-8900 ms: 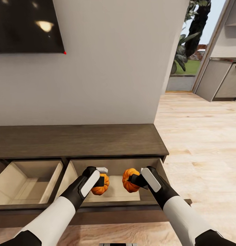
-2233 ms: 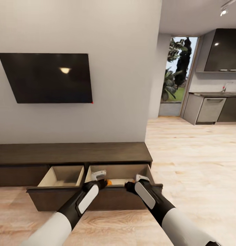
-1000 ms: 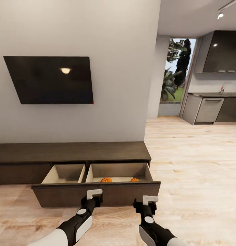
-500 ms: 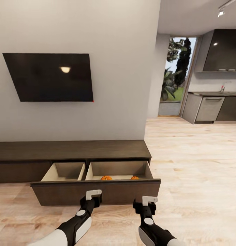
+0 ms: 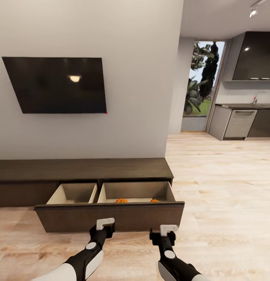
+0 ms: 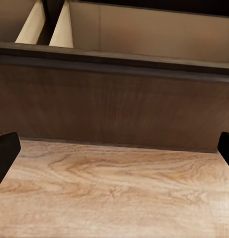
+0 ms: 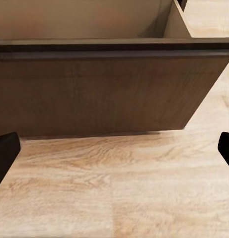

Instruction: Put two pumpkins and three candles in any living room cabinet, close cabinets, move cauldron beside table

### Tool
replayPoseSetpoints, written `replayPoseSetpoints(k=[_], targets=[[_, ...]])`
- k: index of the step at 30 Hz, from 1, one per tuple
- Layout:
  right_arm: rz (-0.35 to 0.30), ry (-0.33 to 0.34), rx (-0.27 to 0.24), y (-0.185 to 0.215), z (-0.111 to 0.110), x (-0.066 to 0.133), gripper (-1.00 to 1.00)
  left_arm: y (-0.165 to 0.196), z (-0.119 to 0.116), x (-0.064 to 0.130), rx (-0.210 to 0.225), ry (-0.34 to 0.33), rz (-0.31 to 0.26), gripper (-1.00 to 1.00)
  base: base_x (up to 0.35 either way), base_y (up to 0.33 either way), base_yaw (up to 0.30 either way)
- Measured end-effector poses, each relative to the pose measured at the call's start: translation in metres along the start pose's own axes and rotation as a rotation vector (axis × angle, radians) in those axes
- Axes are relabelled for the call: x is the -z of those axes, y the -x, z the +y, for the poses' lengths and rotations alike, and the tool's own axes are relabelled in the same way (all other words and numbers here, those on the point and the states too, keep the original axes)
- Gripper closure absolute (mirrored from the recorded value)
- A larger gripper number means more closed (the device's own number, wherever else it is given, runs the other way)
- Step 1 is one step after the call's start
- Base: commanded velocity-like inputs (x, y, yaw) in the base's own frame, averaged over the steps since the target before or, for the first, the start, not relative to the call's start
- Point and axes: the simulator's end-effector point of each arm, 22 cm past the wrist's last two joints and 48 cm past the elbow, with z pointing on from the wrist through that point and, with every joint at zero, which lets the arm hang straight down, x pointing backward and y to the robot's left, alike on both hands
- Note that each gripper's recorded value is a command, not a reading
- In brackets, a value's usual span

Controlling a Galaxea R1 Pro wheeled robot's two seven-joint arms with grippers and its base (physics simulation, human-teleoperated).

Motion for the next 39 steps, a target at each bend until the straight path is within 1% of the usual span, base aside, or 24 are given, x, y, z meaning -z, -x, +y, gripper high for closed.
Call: replayPoseSetpoints(k=[4, 17, 23, 25, 29, 32, 39], targets=[[0.002, 0.018, -0.001, -0.009, 0.004, -0.003, -1.00, -0.005, 0.001, -0.003, 0.002, 0.000, -0.011, -1.00, 0.000, 0.000, 0.000], [0.003, 0.023, -0.003, -0.034, 0.005, -0.013, -1.00, -0.032, 0.003, -0.012, 0.000, -0.002, -0.013, -1.00, 0.000, 0.000, 0.000], [0.000, 0.025, -0.006, -0.045, 0.006, -0.018, -1.00, -0.045, 0.000, -0.014, -0.018, -0.014, -0.035, -1.00, 0.000, 0.000, 0.000], [0.000, 0.025, -0.011, -0.048, 0.006, -0.019, -1.00, -0.051, 0.000, -0.015, -0.021, -0.017, -0.036, -1.00, 0.000, 0.000, 0.000], [0.001, 0.023, -0.025, -0.055, 0.006, -0.023, -1.00, -0.064, -0.005, -0.015, -0.051, -0.034, -0.036, -1.00, 0.000, 0.000, 0.000], [0.001, 0.022, -0.029, -0.061, 0.006, -0.025, -1.00, -0.072, -0.006, -0.017, -0.063, -0.041, -0.036, -1.00, 0.000, 0.000, 0.000], [0.002, 0.020, -0.033, -0.075, 0.006, -0.031, -1.00, -0.087, -0.006, -0.022, -0.076, -0.046, -0.037, -1.00, 0.000, 0.000, 0.000]])
